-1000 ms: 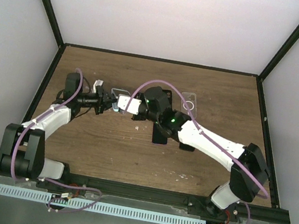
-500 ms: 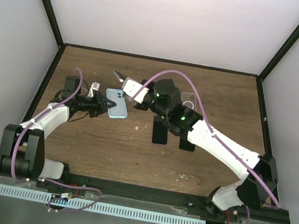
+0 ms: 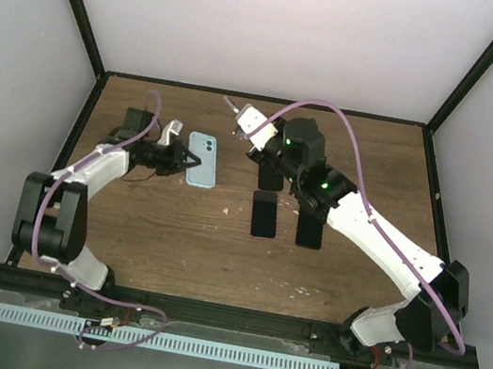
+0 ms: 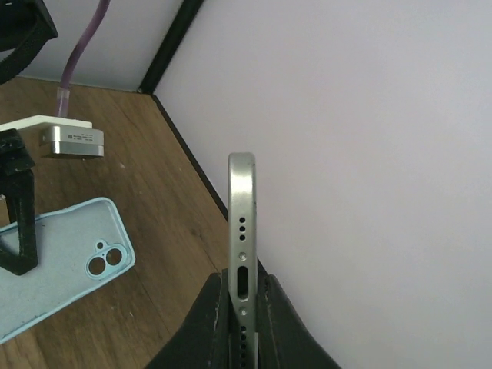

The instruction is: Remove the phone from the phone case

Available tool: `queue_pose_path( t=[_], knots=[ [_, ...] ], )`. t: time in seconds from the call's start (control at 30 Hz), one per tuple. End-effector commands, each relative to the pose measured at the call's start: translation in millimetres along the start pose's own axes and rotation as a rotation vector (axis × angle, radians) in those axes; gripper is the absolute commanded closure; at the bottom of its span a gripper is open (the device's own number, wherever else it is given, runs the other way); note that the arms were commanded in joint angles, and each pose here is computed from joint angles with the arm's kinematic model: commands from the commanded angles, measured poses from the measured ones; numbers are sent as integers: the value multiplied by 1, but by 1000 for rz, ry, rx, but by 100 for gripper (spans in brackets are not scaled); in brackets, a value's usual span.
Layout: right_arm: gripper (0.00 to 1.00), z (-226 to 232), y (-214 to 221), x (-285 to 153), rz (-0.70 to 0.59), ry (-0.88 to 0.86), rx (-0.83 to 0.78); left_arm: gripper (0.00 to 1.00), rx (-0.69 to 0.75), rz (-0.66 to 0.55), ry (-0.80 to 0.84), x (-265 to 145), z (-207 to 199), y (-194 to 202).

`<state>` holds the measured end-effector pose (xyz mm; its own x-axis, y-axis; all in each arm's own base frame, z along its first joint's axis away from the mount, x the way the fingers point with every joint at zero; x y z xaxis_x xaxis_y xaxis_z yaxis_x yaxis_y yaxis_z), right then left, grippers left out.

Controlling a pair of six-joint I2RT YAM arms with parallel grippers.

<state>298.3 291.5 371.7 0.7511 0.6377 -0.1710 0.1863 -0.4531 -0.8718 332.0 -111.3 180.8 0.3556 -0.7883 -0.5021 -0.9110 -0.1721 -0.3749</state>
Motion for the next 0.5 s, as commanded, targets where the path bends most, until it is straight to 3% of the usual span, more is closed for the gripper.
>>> queue_pose_path(
  t=[0.0,0.47],
  knots=[
    [99,-23,-12,-14,-48,64,61,100,110,49,-41,27,-3,-15],
    [99,-30,0,-12,-12,75,70,100,65,103,-96,105,30,-47]
  ],
)
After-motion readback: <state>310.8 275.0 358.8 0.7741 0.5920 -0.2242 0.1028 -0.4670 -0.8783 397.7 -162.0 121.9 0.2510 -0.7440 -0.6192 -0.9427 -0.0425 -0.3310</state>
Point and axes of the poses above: each gripper's point midway between its finger pads, its own x axis out along the fingers, its own z axis along the line the jaws close on, y = z × x, the point moved 6 cm from there along -x, back along the fingers, and after that the axes turned 10 degrees about x, right-handed, at the moved point
